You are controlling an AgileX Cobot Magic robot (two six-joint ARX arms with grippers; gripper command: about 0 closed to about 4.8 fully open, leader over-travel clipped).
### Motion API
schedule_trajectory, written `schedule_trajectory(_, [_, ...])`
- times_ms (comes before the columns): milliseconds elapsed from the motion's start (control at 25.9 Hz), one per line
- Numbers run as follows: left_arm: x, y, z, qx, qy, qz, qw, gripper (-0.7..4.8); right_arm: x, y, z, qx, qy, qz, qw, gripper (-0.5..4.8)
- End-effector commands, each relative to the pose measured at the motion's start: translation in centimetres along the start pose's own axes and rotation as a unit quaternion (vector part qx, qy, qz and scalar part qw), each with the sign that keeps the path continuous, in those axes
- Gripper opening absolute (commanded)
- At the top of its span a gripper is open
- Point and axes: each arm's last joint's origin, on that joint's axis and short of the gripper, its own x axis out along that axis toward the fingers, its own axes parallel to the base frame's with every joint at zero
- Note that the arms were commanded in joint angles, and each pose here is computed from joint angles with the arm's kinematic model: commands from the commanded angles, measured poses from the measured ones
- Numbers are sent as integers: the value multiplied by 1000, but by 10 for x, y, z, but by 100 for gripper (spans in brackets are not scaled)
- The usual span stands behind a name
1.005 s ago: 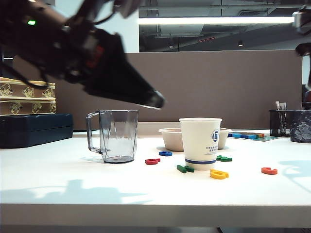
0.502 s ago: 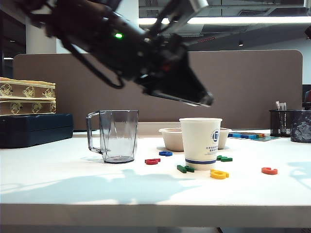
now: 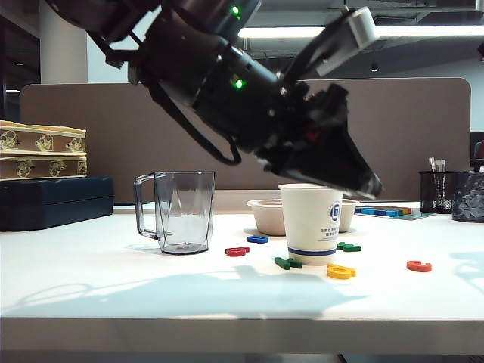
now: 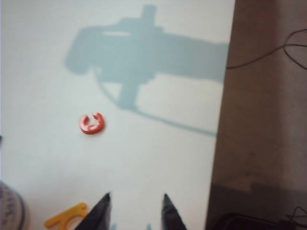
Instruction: Pick up the letter "c" and put it in the paper cup.
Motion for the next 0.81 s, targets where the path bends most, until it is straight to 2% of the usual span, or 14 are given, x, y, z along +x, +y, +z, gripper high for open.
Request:
schedule_trajectory(39, [4, -9, 4, 5, -8, -15, 1000, 129, -2, -1, 3, -3, -13, -2, 1000, 212])
schedule_trajectory(270, [10, -14, 8, -15, -30, -27, 999, 129, -2, -1, 4, -5, -14, -3, 1000, 212])
schedule_trajectory(580, [36, -7, 14, -86, -43, -26, 995, 129, -2, -1, 4, -5, -16, -3, 1000, 212])
schedule_trajectory(657, [44, -4, 19, -108, -43, 0, 993, 129, -2, -1, 4, -5, -16, -3, 1000, 212])
schedule_trajectory(811, [52, -6, 29, -106, -48, 35, 993, 129, -2, -1, 4, -5, -16, -3, 1000, 212])
